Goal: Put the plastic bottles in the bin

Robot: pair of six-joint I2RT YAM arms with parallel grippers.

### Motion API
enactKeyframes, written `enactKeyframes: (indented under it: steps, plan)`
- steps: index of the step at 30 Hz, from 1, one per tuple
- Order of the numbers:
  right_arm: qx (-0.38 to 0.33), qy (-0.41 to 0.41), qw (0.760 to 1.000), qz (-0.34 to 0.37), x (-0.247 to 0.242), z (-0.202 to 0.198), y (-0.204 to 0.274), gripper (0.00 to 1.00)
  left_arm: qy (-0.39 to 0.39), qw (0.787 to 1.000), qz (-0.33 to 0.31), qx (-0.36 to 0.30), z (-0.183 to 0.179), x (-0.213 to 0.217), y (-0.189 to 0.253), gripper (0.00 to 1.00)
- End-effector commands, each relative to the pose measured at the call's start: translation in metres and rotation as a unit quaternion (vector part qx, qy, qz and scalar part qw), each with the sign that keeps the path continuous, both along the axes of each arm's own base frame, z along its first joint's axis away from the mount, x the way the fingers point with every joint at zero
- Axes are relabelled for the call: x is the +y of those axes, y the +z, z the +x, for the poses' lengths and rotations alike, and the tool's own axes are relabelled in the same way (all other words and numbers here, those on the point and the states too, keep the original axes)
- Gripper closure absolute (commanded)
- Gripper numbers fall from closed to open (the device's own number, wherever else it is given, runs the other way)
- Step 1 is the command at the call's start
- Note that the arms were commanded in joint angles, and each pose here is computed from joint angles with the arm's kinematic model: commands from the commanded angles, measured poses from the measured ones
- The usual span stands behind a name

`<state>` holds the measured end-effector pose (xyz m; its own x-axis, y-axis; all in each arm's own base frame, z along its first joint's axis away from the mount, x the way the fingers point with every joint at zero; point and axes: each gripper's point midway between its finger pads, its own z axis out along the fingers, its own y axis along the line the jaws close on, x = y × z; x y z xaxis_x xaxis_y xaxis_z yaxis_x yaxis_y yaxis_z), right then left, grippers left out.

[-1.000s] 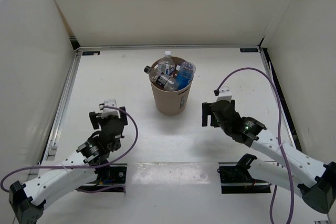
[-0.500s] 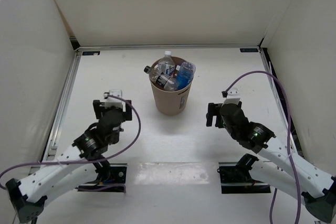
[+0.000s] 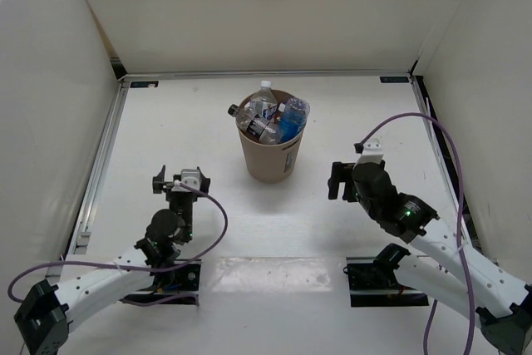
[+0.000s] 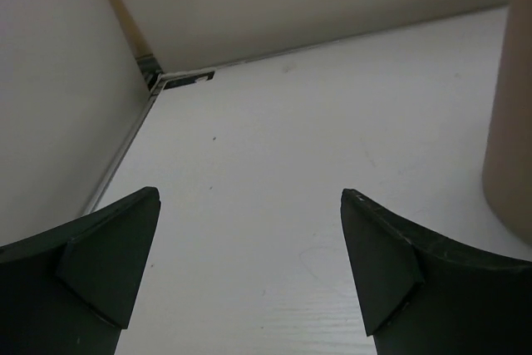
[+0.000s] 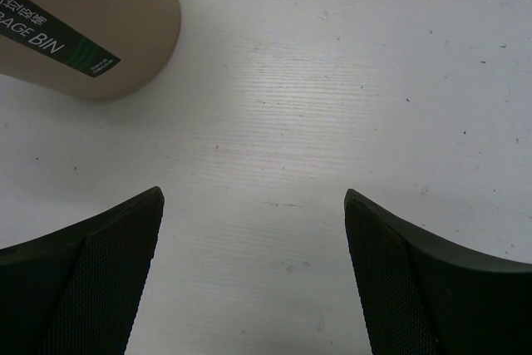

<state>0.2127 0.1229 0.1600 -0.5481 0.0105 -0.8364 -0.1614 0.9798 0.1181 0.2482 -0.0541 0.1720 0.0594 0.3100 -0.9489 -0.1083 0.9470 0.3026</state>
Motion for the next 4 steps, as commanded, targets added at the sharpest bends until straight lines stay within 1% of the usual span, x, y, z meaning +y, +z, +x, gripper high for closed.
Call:
enactKeyframes:
  steps: [1, 4]
  plan:
    - [-0.016, 0.009, 1.000, 0.009, 0.0050, 0.0018, 0.0047, 0.10, -0.037, 0.995, -0.040, -0.079, 0.0036, -0.0117, 0.0392, 0.00]
    - [-0.024, 0.020, 0.999, 0.008, 0.0074, -0.0008, 0.0079, 0.10, -0.028, 0.997, -0.032, -0.063, 0.0120, -0.0134, 0.0321, 0.00]
